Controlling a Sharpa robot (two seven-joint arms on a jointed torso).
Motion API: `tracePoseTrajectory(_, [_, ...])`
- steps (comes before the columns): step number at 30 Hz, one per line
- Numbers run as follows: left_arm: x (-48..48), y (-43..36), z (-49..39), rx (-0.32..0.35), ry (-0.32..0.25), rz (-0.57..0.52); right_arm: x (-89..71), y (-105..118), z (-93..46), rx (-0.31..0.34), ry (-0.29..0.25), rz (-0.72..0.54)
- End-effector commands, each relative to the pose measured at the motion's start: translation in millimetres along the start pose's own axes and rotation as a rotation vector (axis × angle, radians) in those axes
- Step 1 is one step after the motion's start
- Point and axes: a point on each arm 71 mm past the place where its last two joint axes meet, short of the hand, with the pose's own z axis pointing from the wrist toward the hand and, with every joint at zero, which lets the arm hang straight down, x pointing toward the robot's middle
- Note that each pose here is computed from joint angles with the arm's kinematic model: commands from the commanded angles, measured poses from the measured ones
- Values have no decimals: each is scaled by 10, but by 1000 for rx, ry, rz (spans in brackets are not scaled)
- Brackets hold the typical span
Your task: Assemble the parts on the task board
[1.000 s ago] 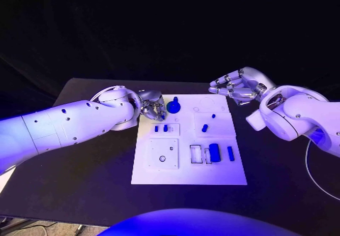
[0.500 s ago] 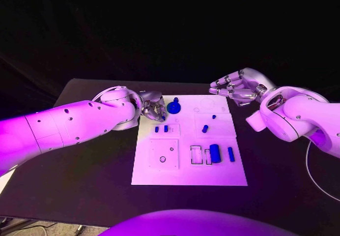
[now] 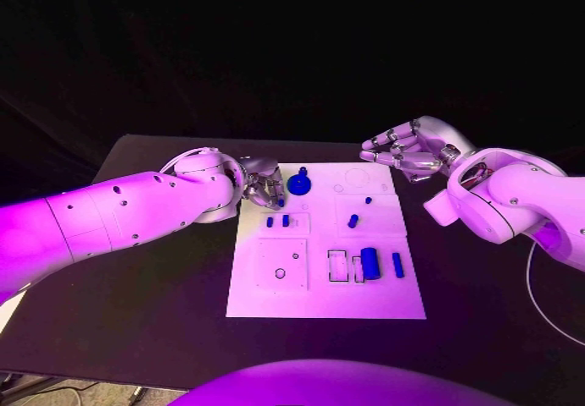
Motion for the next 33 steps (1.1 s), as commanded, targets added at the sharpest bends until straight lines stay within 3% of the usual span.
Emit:
tracePoseTrajectory(1, [14,7,4,-15,21,10,17,8,-1,-7,14,-8])
tracePoseTrajectory(17, [-7,29,0,-22,-5,3,-1,-15,1,7,8,-21])
tracePoseTrajectory(24, [-51,77,-40,-14,-53,-35,-38,-122,16,57,52,-123])
tracePoseTrajectory(28, [-162,160,-138,56,-167,-273,-79,-202,37,62,94,-322])
tracePoseTrajectory(33, [-292,271,-271,131,-324,-727,-68,-237,57,37,118,-585])
